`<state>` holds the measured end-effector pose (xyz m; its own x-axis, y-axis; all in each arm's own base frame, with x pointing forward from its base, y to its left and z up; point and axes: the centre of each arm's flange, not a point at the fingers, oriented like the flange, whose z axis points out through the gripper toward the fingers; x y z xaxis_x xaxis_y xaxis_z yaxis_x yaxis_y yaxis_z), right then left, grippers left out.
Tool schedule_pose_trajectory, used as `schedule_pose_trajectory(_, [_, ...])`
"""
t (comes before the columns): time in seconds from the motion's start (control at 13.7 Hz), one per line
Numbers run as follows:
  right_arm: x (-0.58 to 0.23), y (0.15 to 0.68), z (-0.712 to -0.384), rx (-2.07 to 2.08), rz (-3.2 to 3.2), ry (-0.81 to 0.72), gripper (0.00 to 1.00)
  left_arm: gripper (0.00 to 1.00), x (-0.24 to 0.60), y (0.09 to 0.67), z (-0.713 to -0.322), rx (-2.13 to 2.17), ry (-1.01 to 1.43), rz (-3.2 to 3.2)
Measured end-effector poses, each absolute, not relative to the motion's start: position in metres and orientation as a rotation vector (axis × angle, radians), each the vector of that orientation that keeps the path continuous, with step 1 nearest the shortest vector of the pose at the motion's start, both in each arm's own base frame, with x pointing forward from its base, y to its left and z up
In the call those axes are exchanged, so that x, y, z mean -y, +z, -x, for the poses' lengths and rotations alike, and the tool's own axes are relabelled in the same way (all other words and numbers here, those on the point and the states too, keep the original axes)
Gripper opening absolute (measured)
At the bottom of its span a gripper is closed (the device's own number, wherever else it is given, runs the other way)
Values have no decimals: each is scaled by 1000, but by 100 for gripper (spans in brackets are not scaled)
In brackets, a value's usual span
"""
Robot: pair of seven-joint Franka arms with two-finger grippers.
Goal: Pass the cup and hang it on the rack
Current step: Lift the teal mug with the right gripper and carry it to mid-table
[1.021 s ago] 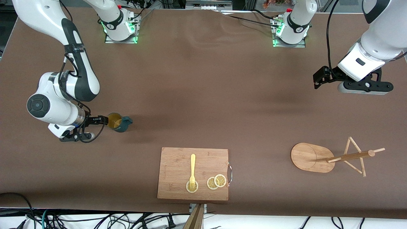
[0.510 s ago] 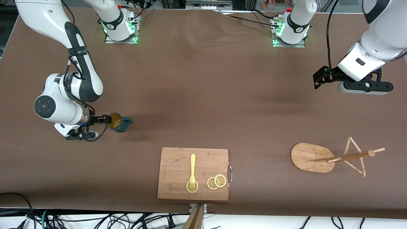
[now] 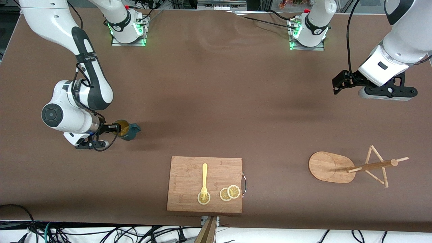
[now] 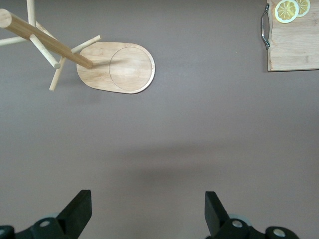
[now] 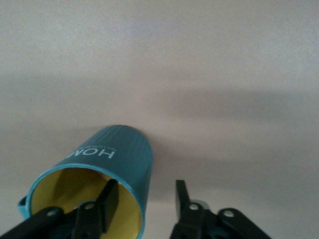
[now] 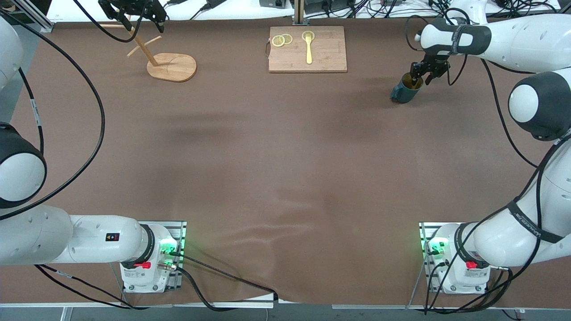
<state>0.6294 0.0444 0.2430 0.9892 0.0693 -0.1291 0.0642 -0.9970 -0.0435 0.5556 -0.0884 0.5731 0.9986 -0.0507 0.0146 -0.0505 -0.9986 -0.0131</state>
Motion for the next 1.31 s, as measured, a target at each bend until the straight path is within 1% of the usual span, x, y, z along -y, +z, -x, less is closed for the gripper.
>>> schedule_pose_trajectory(0.07, [-45,242,-629,101,3093,205,42,100,88,573,-556,-79,-23,3128])
schedule_pose_trajectory(0.15, [-45,241,-629,101,3093,207,41,100,88,573,-556,-79,-23,3128])
schedule_pose_trajectory(0.22, [-45,240,-629,101,3093,208,33,100,88,573,-556,-79,-23,3128])
schedule_pose_trajectory(0.29, [-45,240,-629,101,3093,208,19,100,88,573,-556,-79,-23,3128])
schedule_pose_trajectory(0.36, [-45,241,-629,100,3092,207,9,100,88,573,-556,-79,-23,3128])
schedule_pose_trajectory(0.44, [-45,241,-629,98,3091,206,4,100,88,573,-556,-79,-23,3128])
schedule_pose_trajectory(0.66, [-54,242,-630,80,3092,201,4,100,88,573,-556,-79,-23,3128])
schedule_pose_trajectory(0.8, [-78,248,-632,63,3094,185,4,100,88,573,-556,-79,-23,3128])
schedule_pose_trajectory(1.09, [-164,283,-635,8,3101,196,4,100,88,573,-556,-79,-23,3128])
schedule_pose_trajectory(1.31, [-252,306,-625,-82,3114,202,4,100,88,573,-556,-79,-24,3128])
